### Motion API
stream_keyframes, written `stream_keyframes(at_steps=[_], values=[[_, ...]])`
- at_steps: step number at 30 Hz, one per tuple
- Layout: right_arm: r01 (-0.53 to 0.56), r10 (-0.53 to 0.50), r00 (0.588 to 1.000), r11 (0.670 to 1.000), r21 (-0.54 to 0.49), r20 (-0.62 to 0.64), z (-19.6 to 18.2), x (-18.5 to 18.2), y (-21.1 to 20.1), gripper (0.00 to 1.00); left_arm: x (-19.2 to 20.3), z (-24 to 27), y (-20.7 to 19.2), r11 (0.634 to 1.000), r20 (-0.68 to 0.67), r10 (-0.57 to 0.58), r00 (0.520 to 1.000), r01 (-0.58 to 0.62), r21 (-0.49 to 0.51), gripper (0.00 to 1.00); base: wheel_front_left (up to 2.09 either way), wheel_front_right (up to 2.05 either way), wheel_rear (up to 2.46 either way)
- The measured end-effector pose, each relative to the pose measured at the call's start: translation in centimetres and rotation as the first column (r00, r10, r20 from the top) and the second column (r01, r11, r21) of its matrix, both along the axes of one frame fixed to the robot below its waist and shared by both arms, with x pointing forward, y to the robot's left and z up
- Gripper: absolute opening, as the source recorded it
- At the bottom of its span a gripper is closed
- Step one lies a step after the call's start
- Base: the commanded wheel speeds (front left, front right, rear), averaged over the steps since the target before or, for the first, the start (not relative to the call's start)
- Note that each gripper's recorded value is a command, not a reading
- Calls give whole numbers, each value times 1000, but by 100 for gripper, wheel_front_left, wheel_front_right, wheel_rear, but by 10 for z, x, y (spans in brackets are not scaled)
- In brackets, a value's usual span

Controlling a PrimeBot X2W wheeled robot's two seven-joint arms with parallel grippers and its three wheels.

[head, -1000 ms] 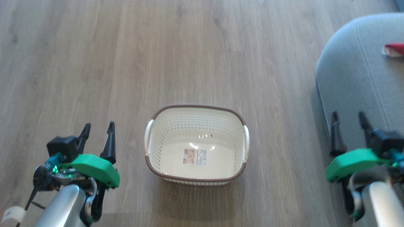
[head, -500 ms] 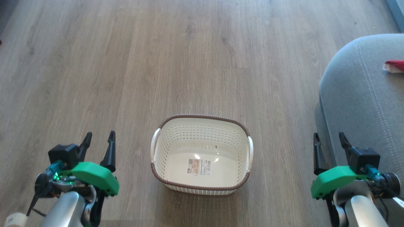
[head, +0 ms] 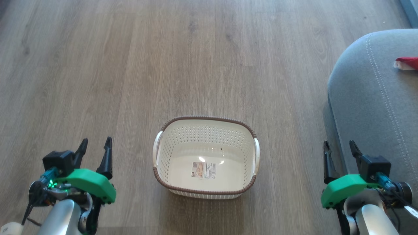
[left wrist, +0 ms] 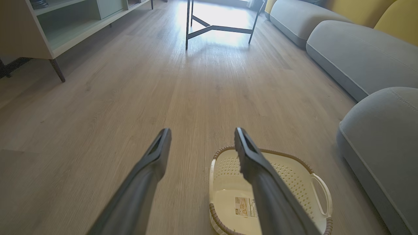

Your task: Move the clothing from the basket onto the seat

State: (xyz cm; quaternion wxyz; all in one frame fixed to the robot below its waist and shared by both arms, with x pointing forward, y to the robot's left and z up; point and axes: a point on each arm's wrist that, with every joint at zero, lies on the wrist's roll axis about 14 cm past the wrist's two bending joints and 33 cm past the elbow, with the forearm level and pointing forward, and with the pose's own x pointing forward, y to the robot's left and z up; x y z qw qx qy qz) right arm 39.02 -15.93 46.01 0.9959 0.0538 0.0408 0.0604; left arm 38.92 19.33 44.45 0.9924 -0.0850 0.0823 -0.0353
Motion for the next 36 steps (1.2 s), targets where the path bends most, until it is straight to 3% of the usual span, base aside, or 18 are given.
stream_keyframes(at_steps=[14, 15, 23, 36], values=[[9, -9, 1000, 1000, 2, 0, -1, -2, -2, 100, 0, -4, -3, 1000, -8, -8, 1000, 8, -2, 100, 0, 0, 0], [9, -9, 1000, 1000, 2, -1, -1, -2, -2, 0, 0, -5, -4, 1000, -10, -7, 1000, 7, -7, 0, 0, 0, 0], [26, -24, 985, 1000, 9, -170, -51, -32, -6, 0, -48, -65, -14, 999, -208, 1, 978, -11, -45, 0, 0, 0, 0], [99, -72, 980, 985, 140, -188, -48, -32, -13, 0, -41, -56, -12, 983, -206, 45, 978, -79, -163, 0, 0, 0, 0]])
